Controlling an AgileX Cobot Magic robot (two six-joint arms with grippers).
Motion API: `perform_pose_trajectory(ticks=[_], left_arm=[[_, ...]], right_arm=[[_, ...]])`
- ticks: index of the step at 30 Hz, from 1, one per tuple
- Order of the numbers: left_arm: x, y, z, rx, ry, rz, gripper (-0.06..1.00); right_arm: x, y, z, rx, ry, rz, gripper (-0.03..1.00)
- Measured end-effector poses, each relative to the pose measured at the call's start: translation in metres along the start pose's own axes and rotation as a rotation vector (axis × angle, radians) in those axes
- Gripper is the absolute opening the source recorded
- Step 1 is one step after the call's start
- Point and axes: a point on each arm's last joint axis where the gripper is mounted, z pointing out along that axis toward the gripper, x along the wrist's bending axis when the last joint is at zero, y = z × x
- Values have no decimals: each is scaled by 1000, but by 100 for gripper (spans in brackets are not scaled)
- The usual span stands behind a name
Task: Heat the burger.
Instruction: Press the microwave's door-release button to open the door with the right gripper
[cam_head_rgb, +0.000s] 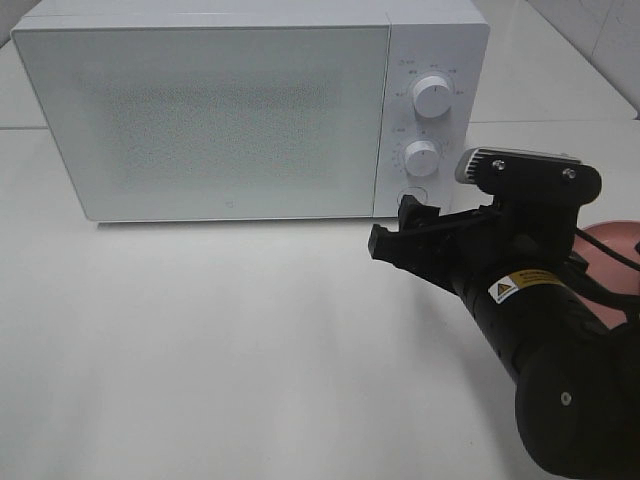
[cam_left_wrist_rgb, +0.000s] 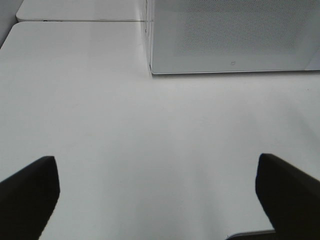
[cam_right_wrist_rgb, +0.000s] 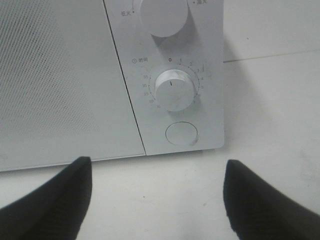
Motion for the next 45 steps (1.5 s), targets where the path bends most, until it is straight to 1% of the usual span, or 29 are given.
perform_pose_trajectory(ticks=[1, 2, 3, 4, 5, 6, 7, 8, 9, 10, 11, 12, 13, 14, 15, 16, 17, 18, 19, 20, 22, 23, 25, 32, 38, 41, 45], left_arm=[[0, 0, 0, 0, 0, 0, 99], [0, 0, 0, 0, 0, 0, 99], [0, 0, 0, 0, 0, 0, 99], [0, 0, 0, 0, 0, 0, 99], [0, 0, 0, 0, 0, 0, 99], [0, 0, 0, 0, 0, 0, 99], [0, 0, 0, 0, 0, 0, 99], [0, 0, 0, 0, 0, 0, 99], [0, 0, 0, 0, 0, 0, 99], [0, 0, 0, 0, 0, 0, 99], [0, 0, 0, 0, 0, 0, 99], [0, 0, 0, 0, 0, 0, 99], [0, 0, 0, 0, 0, 0, 99], [0, 0, 0, 0, 0, 0, 99], [0, 0, 0, 0, 0, 0, 99], [0, 0, 0, 0, 0, 0, 99], [0, 0, 0, 0, 0, 0, 99], [0, 0, 0, 0, 0, 0, 99], [0, 0, 0, 0, 0, 0, 99], [0, 0, 0, 0, 0, 0, 99], [0, 0, 0, 0, 0, 0, 99], [0, 0, 0, 0, 0, 0, 99], [0, 0, 0, 0, 0, 0, 99], [0, 0, 0, 0, 0, 0, 99], [0, 0, 0, 0, 0, 0, 99], [0, 0, 0, 0, 0, 0, 99], [0, 0, 0, 0, 0, 0, 99]], right_arm=[[0, 0, 0, 1, 0, 45, 64], [0, 0, 0, 1, 0, 45, 64], [0, -1, 0, 6, 0, 136, 58], [0, -1, 0, 11, -1, 190, 55], [0, -1, 0, 11, -1, 190, 55], [0, -2, 0, 18, -4, 301, 48], [0, -3, 0, 28, -8, 399, 43], [0, -3, 0, 28, -8, 399, 43], [0, -3, 0, 34, -9, 451, 35], [0, -3, 0, 36, -11, 543, 26], [0, -3, 0, 36, -11, 543, 26], [0, -3, 0, 36, -12, 593, 22], [0, -4, 0, 37, -15, 686, 14], [0, -4, 0, 37, -15, 686, 14], [0, -4, 0, 38, -16, 722, 11], [0, -4, 0, 37, -17, 809, 5], [0, -4, 0, 37, -17, 809, 5], [0, -4, 0, 38, -18, 844, 2], [0, -4, 0, 39, -20, 916, 0], [0, -4, 0, 39, -20, 916, 0], [0, -5, 0, 47, -27, 1011, 0], [0, -5, 0, 47, -27, 1011, 0], [0, -7, 0, 70, -40, 1063, 0], [-1, -14, 2, 94, -68, 1116, 0], [-12, -21, 14, 108, -110, 1187, 0], [-15, -20, 21, 97, -120, 1198, 0], [-15, -21, 30, 98, -115, 1210, 0]])
